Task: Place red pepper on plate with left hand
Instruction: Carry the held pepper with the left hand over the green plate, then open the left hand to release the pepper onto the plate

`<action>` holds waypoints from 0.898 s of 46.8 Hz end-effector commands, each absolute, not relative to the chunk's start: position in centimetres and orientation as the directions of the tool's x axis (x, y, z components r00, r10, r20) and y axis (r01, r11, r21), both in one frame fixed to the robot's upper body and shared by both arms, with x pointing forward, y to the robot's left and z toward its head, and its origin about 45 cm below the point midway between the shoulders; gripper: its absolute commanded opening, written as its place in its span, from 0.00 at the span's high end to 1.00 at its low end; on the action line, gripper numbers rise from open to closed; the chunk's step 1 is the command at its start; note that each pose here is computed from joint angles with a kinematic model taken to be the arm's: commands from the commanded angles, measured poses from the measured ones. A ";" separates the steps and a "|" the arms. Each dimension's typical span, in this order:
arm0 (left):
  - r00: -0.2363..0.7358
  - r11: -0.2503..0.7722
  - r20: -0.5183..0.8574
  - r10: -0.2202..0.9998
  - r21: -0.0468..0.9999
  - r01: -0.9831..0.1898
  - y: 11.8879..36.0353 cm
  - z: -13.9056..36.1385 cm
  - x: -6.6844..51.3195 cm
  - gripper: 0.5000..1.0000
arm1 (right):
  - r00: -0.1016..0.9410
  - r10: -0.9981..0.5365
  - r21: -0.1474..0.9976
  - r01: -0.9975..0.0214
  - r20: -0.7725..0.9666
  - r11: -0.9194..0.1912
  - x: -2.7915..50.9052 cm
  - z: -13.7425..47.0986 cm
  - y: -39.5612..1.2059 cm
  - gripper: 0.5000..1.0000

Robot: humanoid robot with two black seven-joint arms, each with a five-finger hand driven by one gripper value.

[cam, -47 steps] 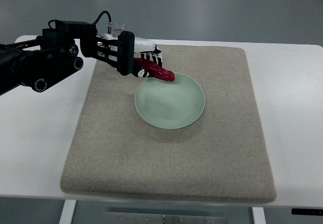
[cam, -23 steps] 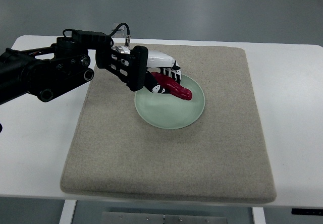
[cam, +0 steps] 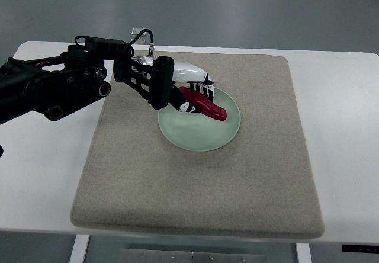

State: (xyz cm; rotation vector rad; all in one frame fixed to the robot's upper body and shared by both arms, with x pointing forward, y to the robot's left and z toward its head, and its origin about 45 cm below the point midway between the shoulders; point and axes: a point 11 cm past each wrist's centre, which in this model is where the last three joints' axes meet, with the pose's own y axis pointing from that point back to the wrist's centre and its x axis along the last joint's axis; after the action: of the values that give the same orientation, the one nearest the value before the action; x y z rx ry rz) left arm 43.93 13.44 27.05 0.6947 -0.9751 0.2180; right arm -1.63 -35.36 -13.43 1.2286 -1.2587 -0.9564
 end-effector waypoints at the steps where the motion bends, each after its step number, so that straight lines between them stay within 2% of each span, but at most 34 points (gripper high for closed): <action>1: 0.564 0.766 0.815 -0.130 0.444 -0.465 13.5 26.9 43.9 1.00 | 0.117 -0.981 0.983 -0.113 0.155 0.142 -1.6 -13.4 -35.4 0.14; 3: 0.566 0.767 0.815 -0.127 0.442 -0.465 13.5 26.9 43.9 1.00 | 0.115 -0.981 0.983 -0.113 0.155 0.142 -1.6 -13.4 -35.4 0.14; 7: 0.568 0.768 0.814 -0.122 0.440 -0.465 13.4 26.9 43.9 0.88 | 0.115 -0.981 0.983 -0.113 0.155 0.142 -1.6 -13.4 -35.4 0.14; 8: 0.569 0.769 0.813 -0.121 0.439 -0.465 13.4 27.0 43.9 0.82 | 0.115 -0.981 0.983 -0.113 0.155 0.142 -1.6 -13.4 -35.4 0.14; 10: 0.569 0.768 0.814 -0.118 0.438 -0.467 13.5 27.0 43.9 0.64 | 0.115 -0.981 0.983 -0.113 0.155 0.142 -1.6 -13.4 -35.4 0.14; 12: 0.569 0.768 0.814 -0.118 0.438 -0.467 13.5 27.0 43.9 0.53 | 0.115 -0.981 0.983 -0.113 0.155 0.142 -1.6 -13.4 -35.4 0.14; 14: 0.572 0.767 0.812 -0.117 0.440 -0.467 13.5 26.9 43.9 0.46 | 0.117 -0.981 0.983 -0.113 0.155 0.142 -1.6 -13.4 -35.4 0.14; 19: 0.572 0.764 0.812 -0.115 0.441 -0.472 13.7 26.9 44.0 0.36 | 0.115 -0.981 0.983 -0.113 0.155 0.142 -1.6 -13.4 -35.4 0.14; 22: 0.572 0.764 0.812 -0.114 0.440 -0.472 13.7 26.9 44.0 0.25 | 0.117 -0.981 0.983 -0.113 0.155 0.142 -1.6 -13.4 -35.4 0.14; 37: 0.567 0.758 0.817 -0.104 0.434 -0.487 14.0 27.1 44.4 0.24 | 0.117 -0.981 0.983 -0.113 0.155 0.142 -1.6 -13.4 -35.4 0.14; 40: 0.562 0.747 0.822 -0.092 0.431 -0.507 14.6 27.2 44.9 0.22 | 0.115 -0.981 0.983 -0.113 0.155 0.142 -1.6 -13.4 -35.4 0.14; 42: 0.561 0.735 0.824 -0.083 0.431 -0.523 15.1 27.2 45.3 0.14 | 0.115 -0.981 0.983 -0.113 0.155 0.142 -1.6 -13.4 -35.4 0.14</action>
State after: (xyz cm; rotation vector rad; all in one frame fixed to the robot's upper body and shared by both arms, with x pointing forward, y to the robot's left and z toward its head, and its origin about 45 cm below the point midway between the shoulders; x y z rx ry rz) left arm 44.70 14.35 27.08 0.7042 -0.9577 0.2613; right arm -1.63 -35.36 -13.43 1.2285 -1.2587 -0.9565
